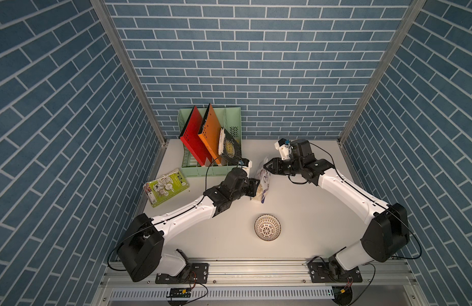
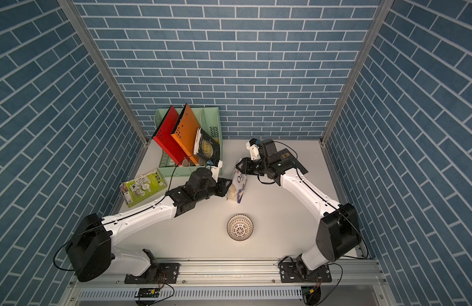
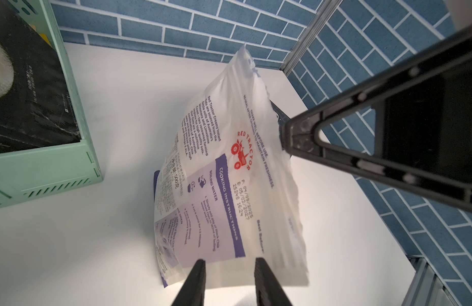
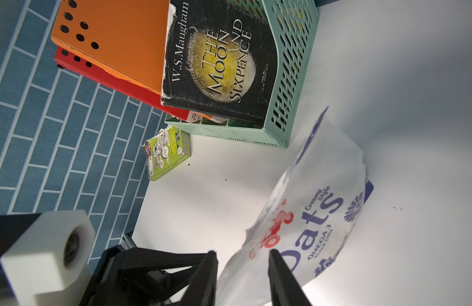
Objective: Pour the oats into the breakfast bowl
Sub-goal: Open the oats bag at the center of the board.
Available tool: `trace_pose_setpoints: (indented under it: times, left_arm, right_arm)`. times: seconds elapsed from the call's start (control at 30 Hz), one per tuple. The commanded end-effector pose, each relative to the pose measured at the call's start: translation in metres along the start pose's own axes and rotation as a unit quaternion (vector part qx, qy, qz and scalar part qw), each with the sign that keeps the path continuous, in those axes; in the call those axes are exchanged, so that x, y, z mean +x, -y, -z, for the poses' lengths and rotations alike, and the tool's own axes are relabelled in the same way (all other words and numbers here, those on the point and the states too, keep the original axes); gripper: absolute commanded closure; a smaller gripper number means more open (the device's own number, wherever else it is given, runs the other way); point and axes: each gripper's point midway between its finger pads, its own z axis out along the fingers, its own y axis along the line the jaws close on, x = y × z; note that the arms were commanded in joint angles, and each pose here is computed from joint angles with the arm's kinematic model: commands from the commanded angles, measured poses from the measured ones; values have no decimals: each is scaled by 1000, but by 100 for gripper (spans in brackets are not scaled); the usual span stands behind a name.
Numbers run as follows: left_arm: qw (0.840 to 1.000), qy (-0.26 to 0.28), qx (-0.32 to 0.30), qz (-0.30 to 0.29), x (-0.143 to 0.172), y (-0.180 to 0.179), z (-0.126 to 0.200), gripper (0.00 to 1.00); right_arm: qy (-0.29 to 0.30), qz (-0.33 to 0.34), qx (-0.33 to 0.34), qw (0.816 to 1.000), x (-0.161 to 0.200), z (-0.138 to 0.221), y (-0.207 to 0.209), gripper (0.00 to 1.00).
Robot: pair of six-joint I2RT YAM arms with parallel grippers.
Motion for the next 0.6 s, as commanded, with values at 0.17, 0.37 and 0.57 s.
trace_pose_setpoints:
  times: [0.17, 0.37, 0.57]
  left_arm:
    - [1000, 12, 4, -4, -10, 6, 0, 65]
    - [1000, 12, 2, -4, -9, 5, -1, 65]
    - [1000, 15, -2, -3, -10, 3, 0, 65]
  right_arm:
    - [6, -1, -19, 1000, -9, -3, -10, 60]
    - [-3, -3, -22, 1000, -4, -4, -9, 72]
    - [-7, -2, -34, 999, 0, -2, -13, 90]
